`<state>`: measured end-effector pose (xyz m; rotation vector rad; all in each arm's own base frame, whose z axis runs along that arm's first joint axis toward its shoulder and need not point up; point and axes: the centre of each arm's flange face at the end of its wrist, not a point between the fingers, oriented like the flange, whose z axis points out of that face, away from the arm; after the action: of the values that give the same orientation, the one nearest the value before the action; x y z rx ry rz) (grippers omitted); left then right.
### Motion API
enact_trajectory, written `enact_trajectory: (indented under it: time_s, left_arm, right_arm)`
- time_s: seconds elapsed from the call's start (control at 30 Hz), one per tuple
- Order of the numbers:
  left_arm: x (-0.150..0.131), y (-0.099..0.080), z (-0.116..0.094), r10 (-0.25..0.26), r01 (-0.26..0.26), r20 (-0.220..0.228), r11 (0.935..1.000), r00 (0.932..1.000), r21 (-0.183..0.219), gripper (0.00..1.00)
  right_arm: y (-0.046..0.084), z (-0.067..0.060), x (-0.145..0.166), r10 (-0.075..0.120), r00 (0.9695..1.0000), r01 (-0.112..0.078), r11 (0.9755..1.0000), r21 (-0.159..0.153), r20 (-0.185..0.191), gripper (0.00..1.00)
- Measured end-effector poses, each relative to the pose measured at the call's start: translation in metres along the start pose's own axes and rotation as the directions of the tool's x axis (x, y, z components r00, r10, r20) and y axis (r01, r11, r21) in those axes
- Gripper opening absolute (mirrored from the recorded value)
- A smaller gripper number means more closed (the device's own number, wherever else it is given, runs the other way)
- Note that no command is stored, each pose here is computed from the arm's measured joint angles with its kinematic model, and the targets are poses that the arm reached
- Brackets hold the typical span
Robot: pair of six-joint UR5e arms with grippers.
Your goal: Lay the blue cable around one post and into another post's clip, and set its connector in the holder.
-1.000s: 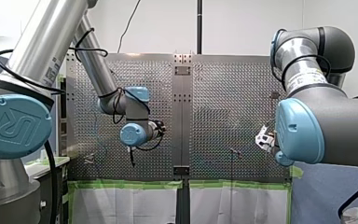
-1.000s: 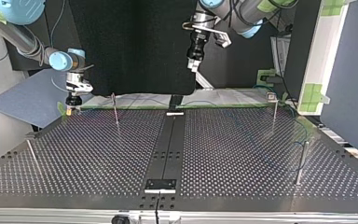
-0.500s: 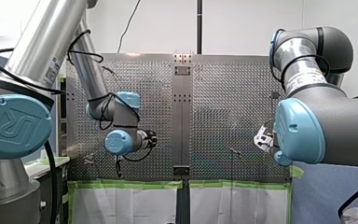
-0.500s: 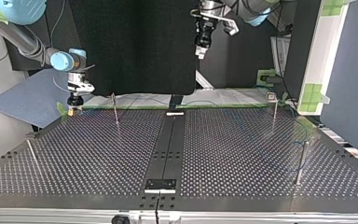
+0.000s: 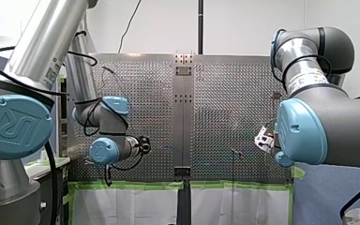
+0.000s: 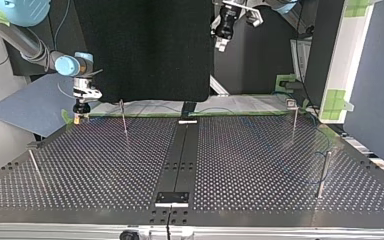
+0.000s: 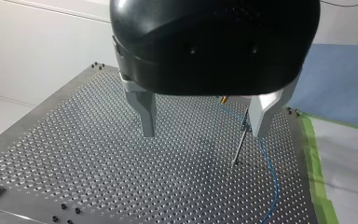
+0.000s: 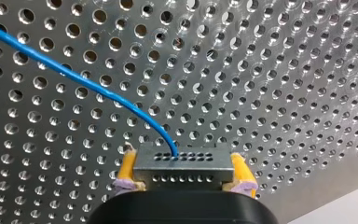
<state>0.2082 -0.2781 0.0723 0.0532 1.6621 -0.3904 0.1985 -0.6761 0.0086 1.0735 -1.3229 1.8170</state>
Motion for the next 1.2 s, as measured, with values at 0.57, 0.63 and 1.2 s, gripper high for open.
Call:
enact_trajectory:
  time_s: [0.57,0.63,1.2]
  left_arm:
    - [-0.005,-0.005,0.009,-0.004,0.003,0.04,1.0,0.9992,0.008,1.0]
    - [-0.005,-0.005,0.01,-0.003,0.003,0.039,1.0,0.9992,0.007,1.0]
    - [-0.003,-0.002,0.009,0.012,-0.012,0.002,0.9998,0.9999,-0.013,0.98]
  right_arm:
    - [-0.008,0.001,0.003,-0.03,0.9995,0.03,0.9995,0.008,0.012,0.0]
    - [-0.012,0.002,0.008,-0.034,0.9994,0.034,0.9994,0.008,0.013,0.0]
    - [-0.088,-0.003,0.047,-0.051,0.9983,0.052,0.9979,-0.038,0.029,0.0]
